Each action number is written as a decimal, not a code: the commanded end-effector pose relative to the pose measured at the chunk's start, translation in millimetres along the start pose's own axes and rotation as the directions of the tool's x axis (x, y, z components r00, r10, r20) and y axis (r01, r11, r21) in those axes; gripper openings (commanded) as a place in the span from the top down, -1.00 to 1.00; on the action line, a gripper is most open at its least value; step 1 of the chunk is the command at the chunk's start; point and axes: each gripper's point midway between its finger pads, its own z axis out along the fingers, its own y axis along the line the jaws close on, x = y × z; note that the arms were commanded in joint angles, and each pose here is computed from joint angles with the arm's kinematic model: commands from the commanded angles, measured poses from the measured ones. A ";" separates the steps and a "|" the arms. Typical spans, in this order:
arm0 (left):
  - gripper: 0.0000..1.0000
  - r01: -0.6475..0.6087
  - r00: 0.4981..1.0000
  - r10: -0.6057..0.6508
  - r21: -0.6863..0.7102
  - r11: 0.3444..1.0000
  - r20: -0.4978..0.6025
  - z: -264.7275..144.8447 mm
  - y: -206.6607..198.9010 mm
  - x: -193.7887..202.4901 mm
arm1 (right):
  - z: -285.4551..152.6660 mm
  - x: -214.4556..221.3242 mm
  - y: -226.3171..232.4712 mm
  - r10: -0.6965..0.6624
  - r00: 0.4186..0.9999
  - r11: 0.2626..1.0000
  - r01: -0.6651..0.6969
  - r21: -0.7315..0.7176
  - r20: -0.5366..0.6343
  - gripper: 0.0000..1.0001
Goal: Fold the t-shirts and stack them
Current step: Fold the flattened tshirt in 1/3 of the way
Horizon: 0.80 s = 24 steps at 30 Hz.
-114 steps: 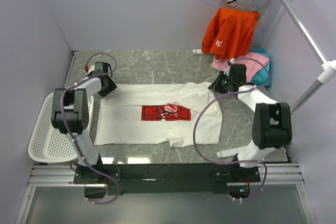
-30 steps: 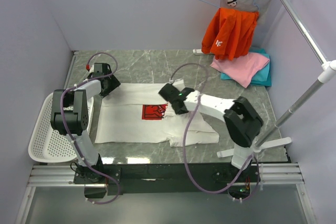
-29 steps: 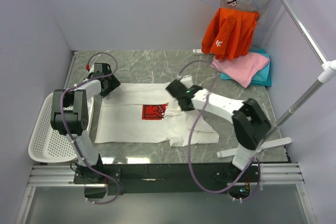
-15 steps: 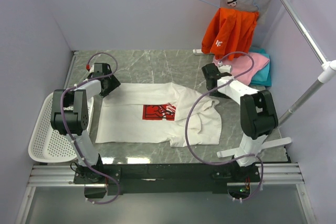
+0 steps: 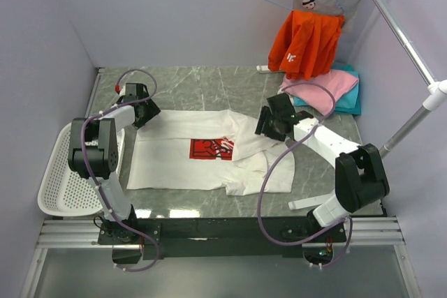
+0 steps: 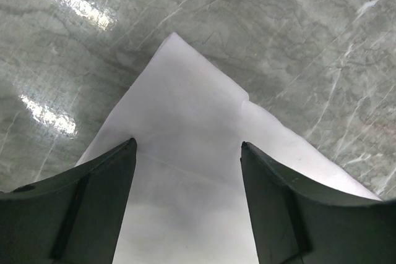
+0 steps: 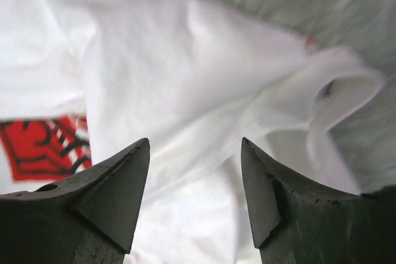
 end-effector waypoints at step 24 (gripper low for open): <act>-0.48 -0.037 0.995 0.032 -0.046 0.998 -0.096 10.0 16.7 30.3 | 22.5 43.1 18.0 0.256 0.965 0.936 -0.262 -0.237 -0.055 0.21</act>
